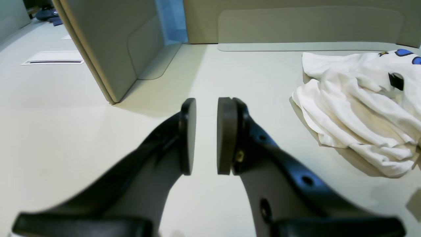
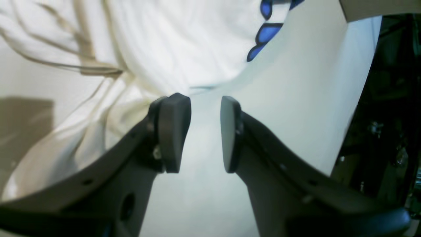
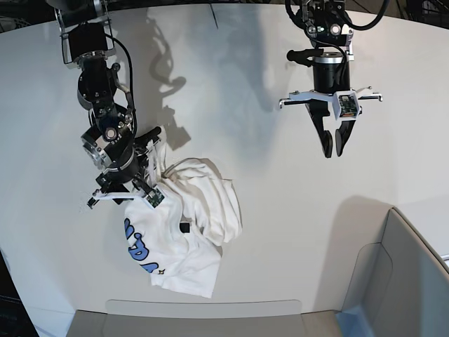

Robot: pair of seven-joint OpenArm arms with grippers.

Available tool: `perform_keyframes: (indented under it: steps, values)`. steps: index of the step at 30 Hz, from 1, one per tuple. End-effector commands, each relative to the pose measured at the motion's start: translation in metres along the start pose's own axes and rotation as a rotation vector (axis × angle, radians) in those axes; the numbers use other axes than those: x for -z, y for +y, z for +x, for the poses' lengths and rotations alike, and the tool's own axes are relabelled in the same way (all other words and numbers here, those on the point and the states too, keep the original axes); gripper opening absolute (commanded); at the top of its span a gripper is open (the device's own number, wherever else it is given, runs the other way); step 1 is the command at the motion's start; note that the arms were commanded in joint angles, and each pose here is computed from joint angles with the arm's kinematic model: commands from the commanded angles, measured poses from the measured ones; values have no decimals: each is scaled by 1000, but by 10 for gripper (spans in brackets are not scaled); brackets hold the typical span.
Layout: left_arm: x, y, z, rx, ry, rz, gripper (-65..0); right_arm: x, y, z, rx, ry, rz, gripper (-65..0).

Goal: Layout the t-shirt on the table in an organized manner, then fold the t-shirt properly
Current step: 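Lower the right gripper toward the crumpled white t-shirt, then close the right gripper on the t-shirt fabric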

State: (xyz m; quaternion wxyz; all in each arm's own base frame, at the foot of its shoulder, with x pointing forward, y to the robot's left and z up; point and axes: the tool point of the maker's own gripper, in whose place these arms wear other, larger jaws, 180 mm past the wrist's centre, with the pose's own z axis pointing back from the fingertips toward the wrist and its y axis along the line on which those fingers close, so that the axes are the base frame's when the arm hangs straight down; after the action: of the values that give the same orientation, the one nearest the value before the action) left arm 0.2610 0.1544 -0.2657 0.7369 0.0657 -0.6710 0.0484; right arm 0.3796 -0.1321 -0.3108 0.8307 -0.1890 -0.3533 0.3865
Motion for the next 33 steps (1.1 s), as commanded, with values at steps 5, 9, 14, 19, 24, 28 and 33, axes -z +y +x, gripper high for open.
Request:
perform_keyframes:
  steps: [5,9,14,19,24,28,33]
  values:
    - [0,1,9,2,-39,5,-521,9,-9,14,-44,-9,-14,-450]
    - [0,1,8,2,-38,5,-521,12,8,15,-80,-5,23,-450]
    - [0,1,7,2,-33,5,-521,10,21,27,-80,-27,45,-450]
    - [0,1,6,3,-31,5,-521,0,27,32,-86,-57,48,-430]
    - [0,1,6,3,-31,5,-521,-3,28,28,-164,-24,71,-317]
    - [0,1,3,3,-25,5,-521,-3,23,26,-205,-5,76,-242]
    - [0,1,-3,5,-10,4,-521,-3,19,28,-157,-9,53,-235]
